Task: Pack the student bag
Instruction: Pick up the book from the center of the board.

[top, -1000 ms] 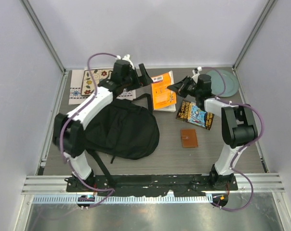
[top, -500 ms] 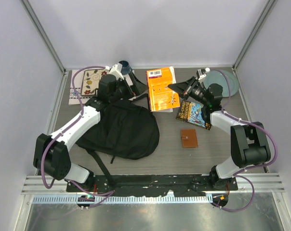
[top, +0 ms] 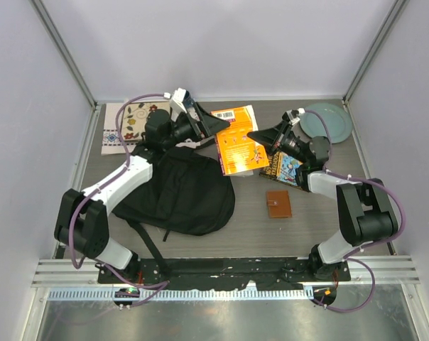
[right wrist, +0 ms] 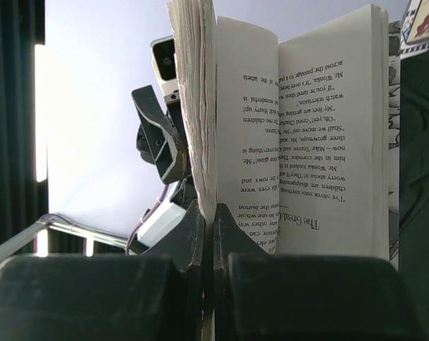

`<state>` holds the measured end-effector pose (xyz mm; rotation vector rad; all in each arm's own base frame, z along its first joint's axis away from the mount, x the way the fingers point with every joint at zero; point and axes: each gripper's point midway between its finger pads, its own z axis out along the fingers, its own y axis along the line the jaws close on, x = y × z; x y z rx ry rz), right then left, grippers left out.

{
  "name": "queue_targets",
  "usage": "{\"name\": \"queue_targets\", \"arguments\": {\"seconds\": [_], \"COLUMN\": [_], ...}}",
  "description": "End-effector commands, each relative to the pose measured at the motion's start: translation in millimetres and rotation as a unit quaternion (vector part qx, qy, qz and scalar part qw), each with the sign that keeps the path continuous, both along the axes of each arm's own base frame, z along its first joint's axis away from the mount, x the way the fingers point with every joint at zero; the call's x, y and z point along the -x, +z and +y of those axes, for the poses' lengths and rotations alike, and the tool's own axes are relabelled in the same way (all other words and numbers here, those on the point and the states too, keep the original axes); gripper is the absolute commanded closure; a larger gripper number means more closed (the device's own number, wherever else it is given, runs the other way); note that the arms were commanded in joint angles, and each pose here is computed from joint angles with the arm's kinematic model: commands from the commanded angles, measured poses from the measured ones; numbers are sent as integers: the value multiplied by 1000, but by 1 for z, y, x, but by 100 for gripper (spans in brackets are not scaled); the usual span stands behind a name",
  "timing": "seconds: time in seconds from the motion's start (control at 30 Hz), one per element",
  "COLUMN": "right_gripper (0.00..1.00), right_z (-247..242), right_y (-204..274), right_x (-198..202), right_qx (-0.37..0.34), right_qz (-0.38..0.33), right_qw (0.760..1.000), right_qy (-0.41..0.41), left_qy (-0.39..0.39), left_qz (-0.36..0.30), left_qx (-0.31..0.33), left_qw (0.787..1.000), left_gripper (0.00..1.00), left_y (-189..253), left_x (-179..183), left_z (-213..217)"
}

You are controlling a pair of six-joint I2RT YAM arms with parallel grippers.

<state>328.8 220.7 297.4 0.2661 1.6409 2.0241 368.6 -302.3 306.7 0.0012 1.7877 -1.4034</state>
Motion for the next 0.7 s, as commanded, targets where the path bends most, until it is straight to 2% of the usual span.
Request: {"name": "queue_targets", "arguments": {"seconds": [0.0, 0.1, 0.2, 0.23, 0.3, 0.33, 0.37, 0.43, 0.47, 0.5, 0.53, 0.57, 0.6, 0.63, 0.67], "right_gripper": [99, 99, 99, 99, 99, 99, 99, 77, 64, 49, 43, 33, 25, 22, 19], "right_z": [-1, 1, 2, 3, 3, 4, 4, 4, 3, 1, -2, -4, -8, -14, -23], "right_y": [42, 38, 36, 35, 32, 29, 28, 19, 14, 6, -5, -14, -47, -36, -50], "right_x": [33, 33, 33, 34, 33, 33, 32, 27, 22, 17, 12, 7, -6, -6, -11], "right_qx": [-45, -39, -34, -29, -22, -17, -14, 2, 9, 22, 40, 80, 132, 170, 246], "right_qz": [-118, -116, -117, -120, -115, -115, -115, -108, -101, -71, -59, -91, -18, -37, -72], "right_qw": [991, 991, 991, 991, 992, 992, 992, 993, 995, 997, 997, 992, 989, 980, 959], "right_qy": [42, 47, 51, 55, 56, 57, 53, 41, 26, 13, -6, -33, -62, -94, -125], "left_qy": [-58, -71, -87, -92, -96, -94, -90, -77, -58, -49, -36, -3, 15, 35, 50], "left_qz": [-29, -26, -22, -21, -15, -13, -2, -4, 10, -5, -6, 10, 11, -11, 4], "left_qx": [30, 34, 34, 35, 33, 32, 26, 11, -4, -14, -27, -48, -62, -79, -100], "left_qw": [997, 997, 995, 995, 995, 995, 996, 997, 998, 999, 999, 999, 998, 996, 994], "left_gripper": [11, 17, 34, 47, 62, 79, 87, 100, 100, 100, 100, 100, 100, 100, 100], "left_y": [22, 21, 18, 19, 15, 14, 9, 6, -2, 4, 1, -7, -8, 2, -6], "left_x": [9, 11, 13, 13, 13, 12, 12, 10, 6, 9, 8, 4, 4, 7, 9], "left_z": [-14, -17, -21, -22, -24, -23, -23, -19, -15, -10, -5, 4, 11, 21, 29]}}
